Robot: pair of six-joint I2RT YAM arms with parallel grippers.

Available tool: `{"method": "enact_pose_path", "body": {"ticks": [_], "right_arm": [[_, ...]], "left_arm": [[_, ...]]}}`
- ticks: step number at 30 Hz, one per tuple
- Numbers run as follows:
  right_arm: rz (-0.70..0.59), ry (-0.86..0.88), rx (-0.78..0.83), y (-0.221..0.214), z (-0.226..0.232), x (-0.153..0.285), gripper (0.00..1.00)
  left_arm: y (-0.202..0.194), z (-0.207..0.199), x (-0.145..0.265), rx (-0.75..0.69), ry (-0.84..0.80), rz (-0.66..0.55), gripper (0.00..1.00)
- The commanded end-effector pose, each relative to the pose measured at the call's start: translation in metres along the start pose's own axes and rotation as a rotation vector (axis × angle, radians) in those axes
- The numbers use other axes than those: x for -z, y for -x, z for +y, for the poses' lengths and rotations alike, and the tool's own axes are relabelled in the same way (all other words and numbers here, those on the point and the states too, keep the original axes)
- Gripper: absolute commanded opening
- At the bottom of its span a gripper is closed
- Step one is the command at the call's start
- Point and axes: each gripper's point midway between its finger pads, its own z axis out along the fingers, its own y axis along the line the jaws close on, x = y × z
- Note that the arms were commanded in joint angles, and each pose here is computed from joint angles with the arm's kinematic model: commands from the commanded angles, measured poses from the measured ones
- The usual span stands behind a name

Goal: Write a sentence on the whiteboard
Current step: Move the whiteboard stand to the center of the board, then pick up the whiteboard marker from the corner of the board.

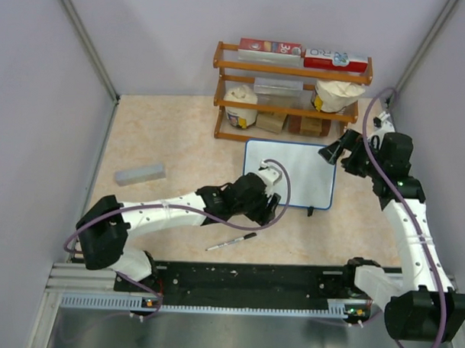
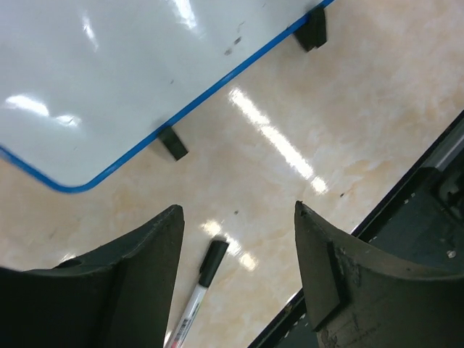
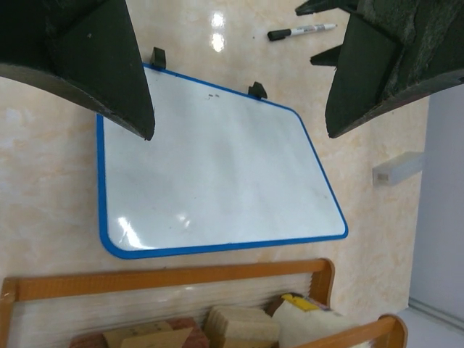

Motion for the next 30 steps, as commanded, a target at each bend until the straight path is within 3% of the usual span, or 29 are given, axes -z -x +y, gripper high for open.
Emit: {"method": "enact_pose_path", "body": {"ticks": [1,7,14,21,24,27,28,30], "right_arm": [[0.043,0.069,0.062,-0.002,0.026,-0.007,0.99],[0.122,0.092,0.074,-0.021,0.036,-0.021,0.99],[0.132,0.095,0.081,-0.022,0.037,-0.024,0.99],[0.136,0.093,0.083,-0.024,0.035,-0.025,0.99],[0.14,0.091,0.082,-0.025,0.035,-0.026,0.99],[0.138,0.096,0.09,-0.023,0.036,-0.024,0.99],[0.134,0.101,0.096,-0.021,0.038,-0.022,0.99],[0.128,0.109,0.112,-0.02,0.04,-0.02,0.99]], "left_arm": [[-0.053,0.047,0.035,-0.111,0.191,0.224,0.67],[-0.093,0.066,0.06,-0.142,0.261,0.416,0.71],[-0.128,0.055,0.058,-0.107,0.16,0.504,0.73],[-0.167,0.053,0.051,-0.082,0.106,0.614,0.69],[-0.177,0.059,0.048,-0.075,0.129,0.636,0.64],[-0.184,0.063,0.044,-0.062,0.15,0.661,0.51],[-0.186,0.065,0.043,-0.058,0.165,0.665,0.42],[-0.19,0.069,0.041,-0.06,0.188,0.681,0.37]]}}
